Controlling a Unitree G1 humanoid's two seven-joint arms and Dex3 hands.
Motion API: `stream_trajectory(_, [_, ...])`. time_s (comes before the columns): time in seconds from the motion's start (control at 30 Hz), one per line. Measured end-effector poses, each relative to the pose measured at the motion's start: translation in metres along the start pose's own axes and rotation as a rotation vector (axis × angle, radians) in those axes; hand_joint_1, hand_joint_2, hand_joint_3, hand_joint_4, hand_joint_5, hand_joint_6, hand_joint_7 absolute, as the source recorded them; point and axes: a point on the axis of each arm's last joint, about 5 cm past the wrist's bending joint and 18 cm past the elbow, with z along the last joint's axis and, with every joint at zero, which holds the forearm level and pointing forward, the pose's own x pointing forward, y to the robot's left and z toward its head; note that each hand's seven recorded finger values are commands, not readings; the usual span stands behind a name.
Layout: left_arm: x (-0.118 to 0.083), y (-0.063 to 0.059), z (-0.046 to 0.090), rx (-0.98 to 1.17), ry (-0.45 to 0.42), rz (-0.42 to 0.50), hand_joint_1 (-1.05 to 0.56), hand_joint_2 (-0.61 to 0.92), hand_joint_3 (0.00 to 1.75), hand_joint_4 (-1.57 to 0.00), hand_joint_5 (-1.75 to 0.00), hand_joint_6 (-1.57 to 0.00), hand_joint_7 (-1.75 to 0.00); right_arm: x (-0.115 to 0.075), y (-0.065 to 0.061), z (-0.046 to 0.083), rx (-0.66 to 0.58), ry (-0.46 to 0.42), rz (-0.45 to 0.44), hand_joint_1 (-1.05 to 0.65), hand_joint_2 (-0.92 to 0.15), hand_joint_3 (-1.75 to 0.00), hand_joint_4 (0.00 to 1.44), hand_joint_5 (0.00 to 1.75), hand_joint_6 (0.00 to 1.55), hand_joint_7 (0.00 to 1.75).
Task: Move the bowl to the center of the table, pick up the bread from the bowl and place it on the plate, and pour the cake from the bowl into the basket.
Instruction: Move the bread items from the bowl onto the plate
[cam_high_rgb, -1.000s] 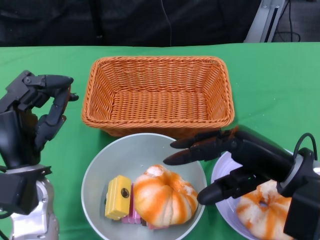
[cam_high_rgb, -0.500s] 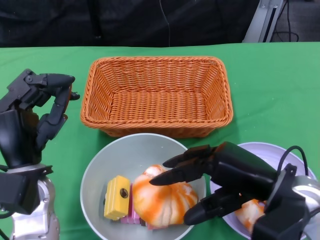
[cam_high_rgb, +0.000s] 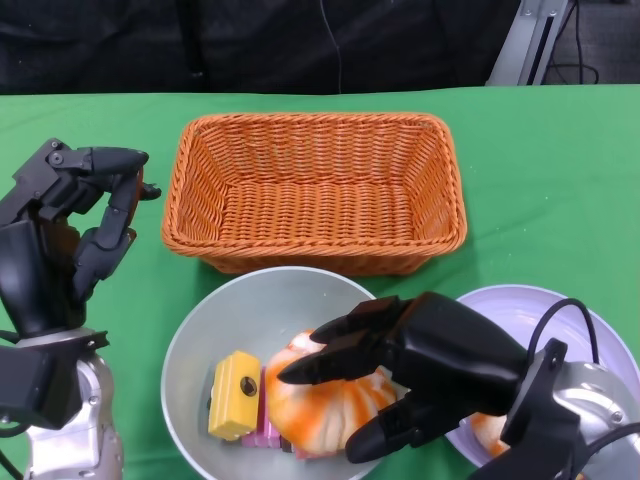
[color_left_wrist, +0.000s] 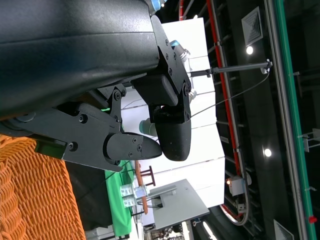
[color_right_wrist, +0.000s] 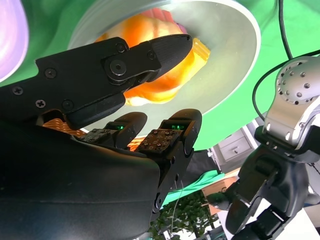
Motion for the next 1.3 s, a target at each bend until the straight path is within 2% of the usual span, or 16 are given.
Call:
stream_trajectory(0.23, [-0.002,0.000,-0.002,0.002,0.015,0.000,-0.15,0.92,0.34,-0.78,-1.29,-0.89,-0.93,0.002,0.003,0.002,-0.009,0.008,0.009,-0.88,-0.92,-0.04,0.85,0.09,0.59,0.00])
stream_trajectory(0.5, [-0.003,-0.001,-0.003,0.008,0.025,-0.005,-0.16,0.92,0.32,-0.77,-1.31,-0.88,-0.95,0.003,0.003,0.003,-0.040,0.025,0.025,-0.89,-0.92,-0.05,0.89,0.12,0.59,0.01])
stream_trajectory(1.0, [-0.006,0.000,-0.005,0.015,0.029,0.000,-0.16,0.92,0.33,-0.75,-1.32,-0.86,-0.98,-0.001,-0.009,0.009,-0.156,0.050,0.022,-0.91,-0.92,-0.09,0.93,0.17,0.61,0.01])
stream_trajectory(1.3, [-0.007,0.000,-0.006,0.025,0.032,-0.007,-0.17,0.92,0.33,-0.75,-1.33,-0.86,-0.98,-0.007,-0.012,0.010,-0.134,0.051,0.015,-0.88,-0.92,-0.07,0.93,0.22,0.62,0.01])
